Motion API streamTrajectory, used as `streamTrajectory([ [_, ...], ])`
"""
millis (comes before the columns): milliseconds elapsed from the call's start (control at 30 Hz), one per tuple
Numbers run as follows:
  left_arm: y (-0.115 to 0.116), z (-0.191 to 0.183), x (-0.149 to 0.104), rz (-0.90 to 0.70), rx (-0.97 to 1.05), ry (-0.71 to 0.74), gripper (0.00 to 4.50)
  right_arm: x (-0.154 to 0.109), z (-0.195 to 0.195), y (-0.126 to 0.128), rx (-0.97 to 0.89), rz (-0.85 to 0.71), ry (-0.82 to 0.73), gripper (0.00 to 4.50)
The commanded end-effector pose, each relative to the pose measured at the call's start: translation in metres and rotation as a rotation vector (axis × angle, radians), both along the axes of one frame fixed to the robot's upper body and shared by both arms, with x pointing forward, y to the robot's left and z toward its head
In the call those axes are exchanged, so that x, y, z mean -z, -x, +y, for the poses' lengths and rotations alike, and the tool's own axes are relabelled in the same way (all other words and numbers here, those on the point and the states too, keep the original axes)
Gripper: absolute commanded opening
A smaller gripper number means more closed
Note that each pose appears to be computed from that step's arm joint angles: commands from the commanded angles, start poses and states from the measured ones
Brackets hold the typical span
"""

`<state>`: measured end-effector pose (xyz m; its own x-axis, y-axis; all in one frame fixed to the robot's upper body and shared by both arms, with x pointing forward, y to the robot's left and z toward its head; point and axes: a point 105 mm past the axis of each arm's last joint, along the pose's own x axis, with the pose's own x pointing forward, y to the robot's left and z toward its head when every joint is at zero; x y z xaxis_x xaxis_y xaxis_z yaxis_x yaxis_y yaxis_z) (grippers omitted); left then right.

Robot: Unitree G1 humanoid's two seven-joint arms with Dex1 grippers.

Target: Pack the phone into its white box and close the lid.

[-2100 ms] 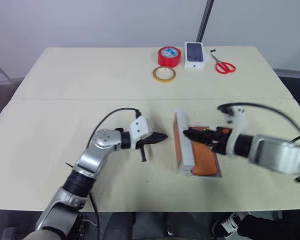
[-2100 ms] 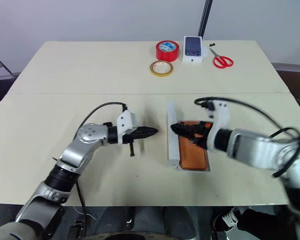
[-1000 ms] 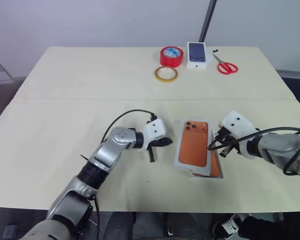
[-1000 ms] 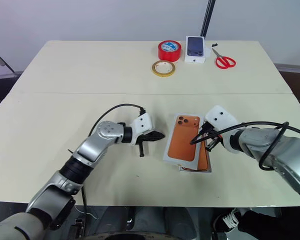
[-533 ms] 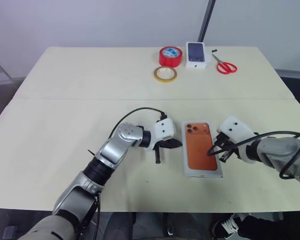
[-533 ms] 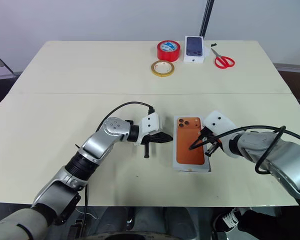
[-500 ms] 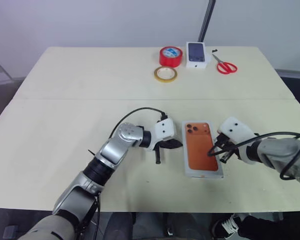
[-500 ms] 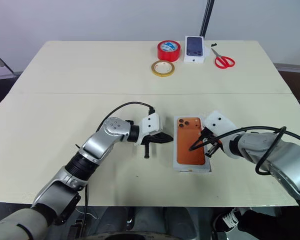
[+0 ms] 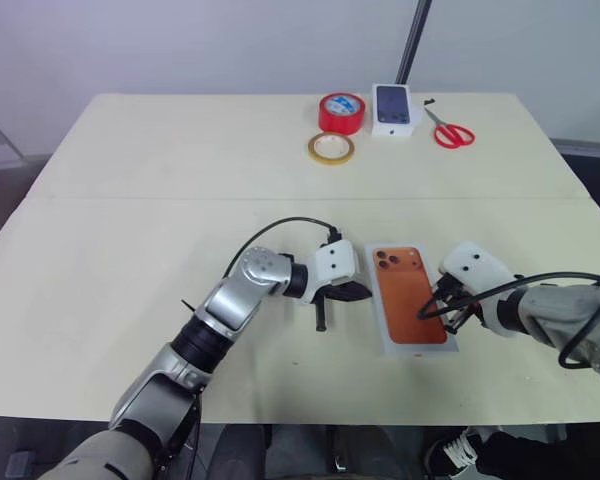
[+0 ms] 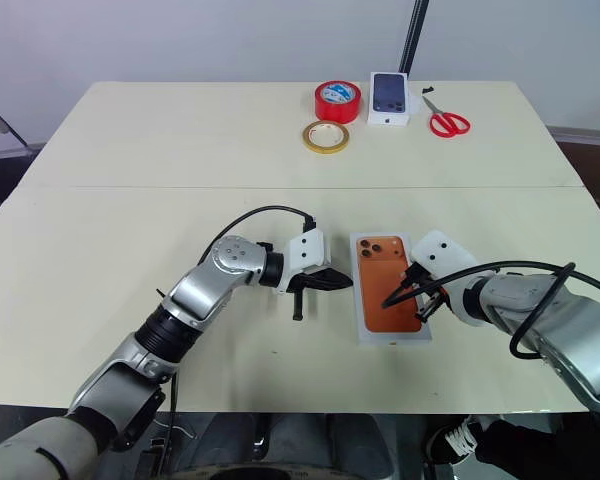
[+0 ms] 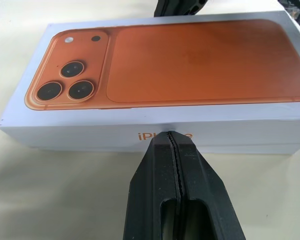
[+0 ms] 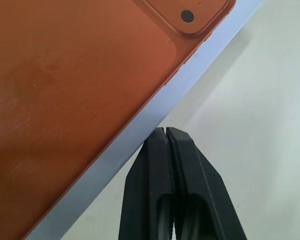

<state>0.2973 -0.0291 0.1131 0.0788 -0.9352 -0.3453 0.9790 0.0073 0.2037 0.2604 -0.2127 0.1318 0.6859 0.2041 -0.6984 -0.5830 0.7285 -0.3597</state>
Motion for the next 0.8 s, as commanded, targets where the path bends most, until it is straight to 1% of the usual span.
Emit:
streamTrajectory([
  [33, 0.012, -0.013, -0.015, -0.04, 0.07, 0.038, 0.0, -0.009, 0.01, 0.003, -0.05, -0.041, -0.015, 0.07],
  [267, 0.014, -0.012, -0.012, -0.037, 0.081, 0.026, 0.0, -0.004, 0.012, 0.008, -0.061, -0.021, -0.019, 0.07],
  [533, 0.01, -0.007, -0.004, -0.036, 0.061, -0.001, 0.0, -0.005, 0.008, 0.009, -0.056, -0.024, -0.001, 0.07],
  [633, 0.001, -0.001, -0.013, -0.028, 0.01, 0.035, 0.0, -0.015, -0.002, 0.01, -0.062, -0.053, 0.045, 0.07],
  [733, -0.01, 0.001, -0.035, 0.003, -0.05, 0.126, 0.0, -0.032, -0.008, 0.013, -0.084, -0.081, 0.056, 0.07],
  [800, -0.015, 0.0, -0.045, 0.013, -0.071, 0.163, 0.0, -0.04, -0.009, 0.016, -0.104, -0.089, 0.048, 0.07],
])
